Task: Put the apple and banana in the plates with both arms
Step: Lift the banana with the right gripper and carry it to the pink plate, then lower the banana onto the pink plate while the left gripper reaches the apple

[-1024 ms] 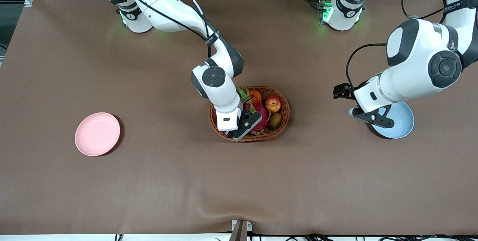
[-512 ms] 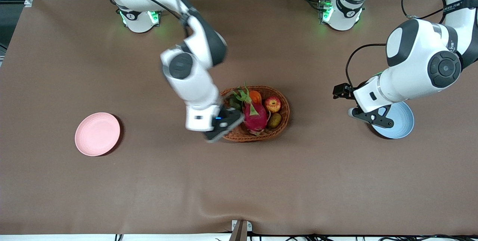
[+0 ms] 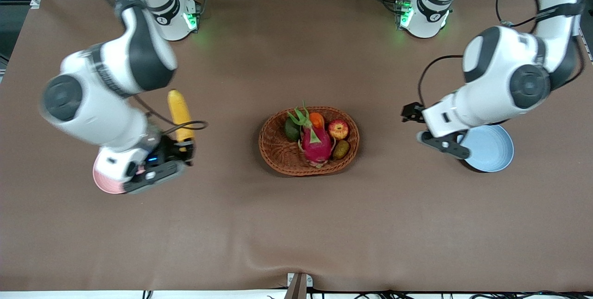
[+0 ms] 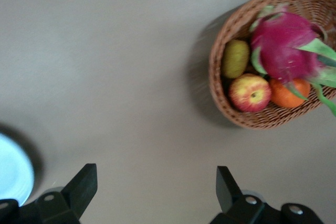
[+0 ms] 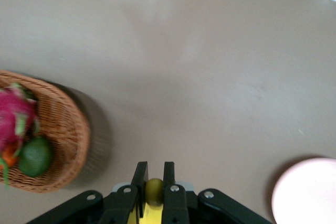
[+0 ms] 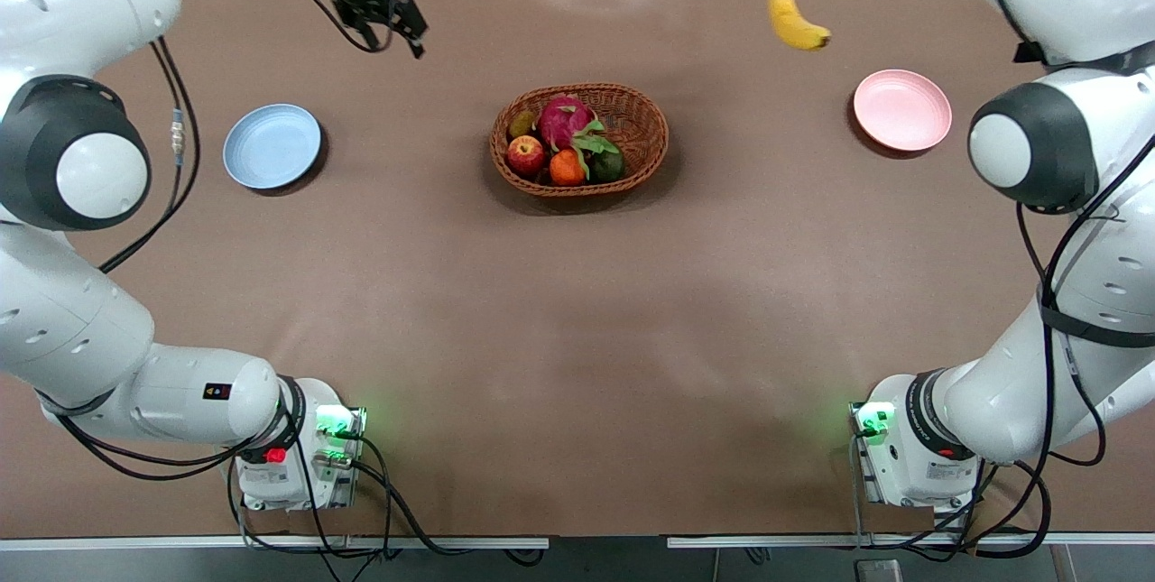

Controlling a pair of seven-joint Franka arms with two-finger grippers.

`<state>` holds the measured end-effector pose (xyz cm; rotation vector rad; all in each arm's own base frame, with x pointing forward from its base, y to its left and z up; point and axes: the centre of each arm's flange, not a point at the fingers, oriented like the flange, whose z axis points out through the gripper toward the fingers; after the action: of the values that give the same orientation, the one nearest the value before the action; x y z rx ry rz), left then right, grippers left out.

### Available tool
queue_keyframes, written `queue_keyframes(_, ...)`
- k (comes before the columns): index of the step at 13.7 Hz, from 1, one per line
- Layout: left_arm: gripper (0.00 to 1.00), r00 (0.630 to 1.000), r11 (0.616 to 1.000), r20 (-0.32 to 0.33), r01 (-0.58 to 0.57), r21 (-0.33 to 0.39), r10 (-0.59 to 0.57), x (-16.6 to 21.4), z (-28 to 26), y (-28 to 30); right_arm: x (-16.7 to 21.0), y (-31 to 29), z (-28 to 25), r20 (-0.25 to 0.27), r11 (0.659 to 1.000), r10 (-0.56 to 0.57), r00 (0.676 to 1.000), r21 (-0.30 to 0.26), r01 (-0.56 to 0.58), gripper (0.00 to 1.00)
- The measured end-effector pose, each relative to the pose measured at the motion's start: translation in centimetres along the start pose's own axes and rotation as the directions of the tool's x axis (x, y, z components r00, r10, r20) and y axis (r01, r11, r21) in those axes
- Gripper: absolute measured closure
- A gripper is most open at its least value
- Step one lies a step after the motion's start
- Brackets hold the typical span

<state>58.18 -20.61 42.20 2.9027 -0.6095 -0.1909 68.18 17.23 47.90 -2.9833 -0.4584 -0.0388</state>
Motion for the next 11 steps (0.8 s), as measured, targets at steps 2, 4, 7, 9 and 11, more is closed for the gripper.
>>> queue_keyframes(2, 0.0, 0.998, 0.999, -0.01, -0.055, 0.002, 0.055, 0.2, 2.2, 2.9, -1.0, 5.6, 0.9, 0.035, 0.998, 0.069, 0.997, 0.001, -0.07, 0.84)
queue_keyframes(4, 0.0, 0.99, 0.99, -0.042, -0.138, 0.01, 0.138, 0.3, 4.3, 4.3, -2.3, 10.8, 2.6, 0.07, 0.994, 0.106, 0.992, -0.003, -0.106, 0.84)
queue_keyframes(7, 0.0, 0.971, 0.975, -0.086, -0.223, 0.026, 0.224, -0.1, 7.3, 5.3, -3.8, 18.4, 6.6, 0.109, 0.988, 0.155, 0.982, -0.025, -0.153, 0.84)
queue_keyframes(9, 0.0, 0.959, 0.965, -0.108, -0.261, 0.035, 0.263, -0.2, 8.9, 6.9, -4.4, 22.2, 9.8, 0.119, 0.987, 0.161, 0.98, -0.044, -0.157, 0.84)
queue_keyframes(11, 0.0, 0.947, 0.956, -0.128, -0.291, 0.042, 0.294, -0.2, 10.0, 8.8, -5.0, 25.6, 13.1, 0.112, 0.989, 0.144, 0.983, -0.051, -0.139, 0.84)
